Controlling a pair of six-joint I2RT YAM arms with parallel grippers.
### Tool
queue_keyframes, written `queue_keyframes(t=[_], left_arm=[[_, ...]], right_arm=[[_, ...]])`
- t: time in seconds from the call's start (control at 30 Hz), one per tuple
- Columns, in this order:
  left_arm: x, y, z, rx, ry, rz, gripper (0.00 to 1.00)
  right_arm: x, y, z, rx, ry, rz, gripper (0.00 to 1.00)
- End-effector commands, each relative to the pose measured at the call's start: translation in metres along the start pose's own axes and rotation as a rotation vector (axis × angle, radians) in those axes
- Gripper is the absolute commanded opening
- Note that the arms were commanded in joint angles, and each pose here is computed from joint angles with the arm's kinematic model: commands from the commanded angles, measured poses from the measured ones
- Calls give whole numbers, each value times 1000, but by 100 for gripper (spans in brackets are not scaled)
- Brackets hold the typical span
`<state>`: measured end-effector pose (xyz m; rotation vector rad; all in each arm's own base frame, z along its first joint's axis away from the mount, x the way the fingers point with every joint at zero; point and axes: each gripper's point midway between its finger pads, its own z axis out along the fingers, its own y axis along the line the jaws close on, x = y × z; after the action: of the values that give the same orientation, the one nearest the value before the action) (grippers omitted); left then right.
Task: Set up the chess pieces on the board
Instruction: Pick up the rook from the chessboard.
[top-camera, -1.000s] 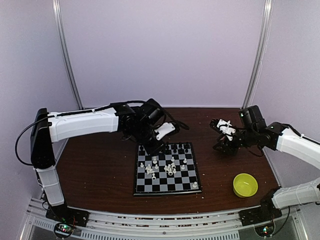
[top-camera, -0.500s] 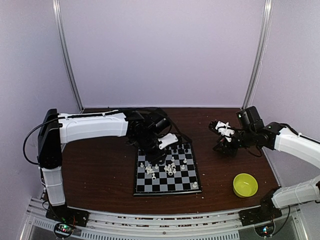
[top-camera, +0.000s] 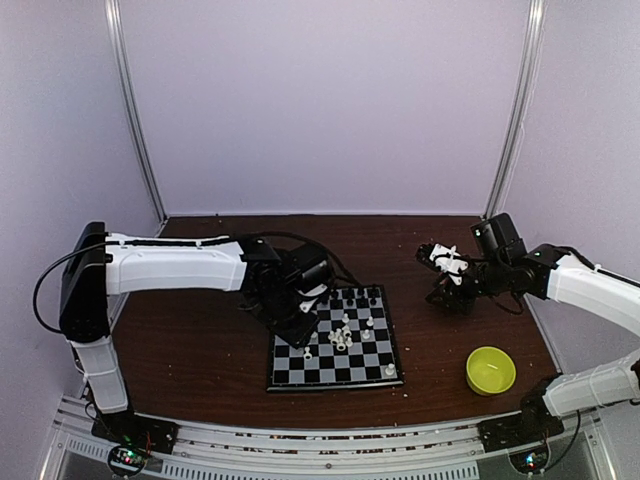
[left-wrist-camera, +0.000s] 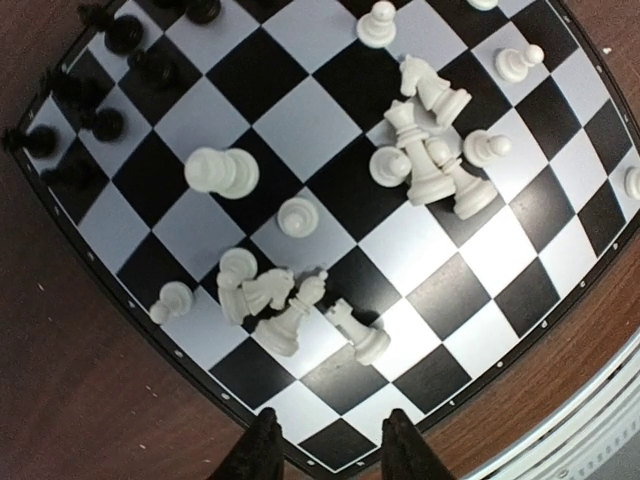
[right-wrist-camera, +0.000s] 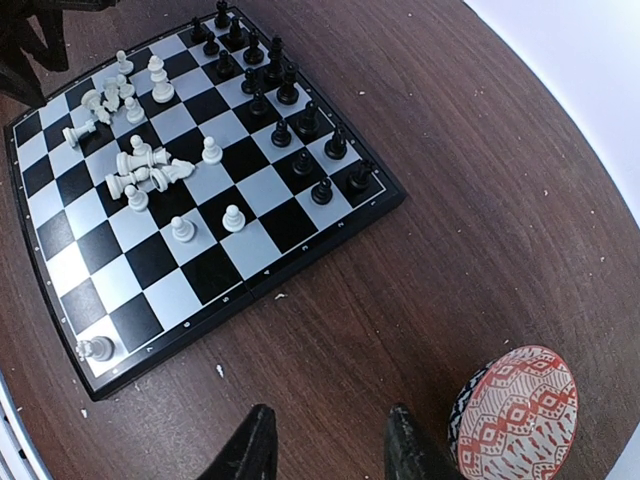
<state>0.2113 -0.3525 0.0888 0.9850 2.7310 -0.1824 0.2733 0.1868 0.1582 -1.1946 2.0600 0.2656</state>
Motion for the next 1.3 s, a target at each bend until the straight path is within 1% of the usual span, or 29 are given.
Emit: queue_keyframes(t=[0.0,0.23,0.47,0.8,1.27], left_arm=[[3,-9,2,38,-15,-219,34],[0,-19,11,78,4,-270,33],[1,-27,23,100,45,-278,32],[1,-20,40,29,89,-264,31],[19,-6,53,-67,171,-247,27]], right_arm=[[3,-3,1,9,14,-7,36],[3,-1,0,7,7,-16,36],[5,-1,0,7,13,-21,36],[8,0,3,-5,32,-25,36],[10,2,6,-17,41,-27,36]])
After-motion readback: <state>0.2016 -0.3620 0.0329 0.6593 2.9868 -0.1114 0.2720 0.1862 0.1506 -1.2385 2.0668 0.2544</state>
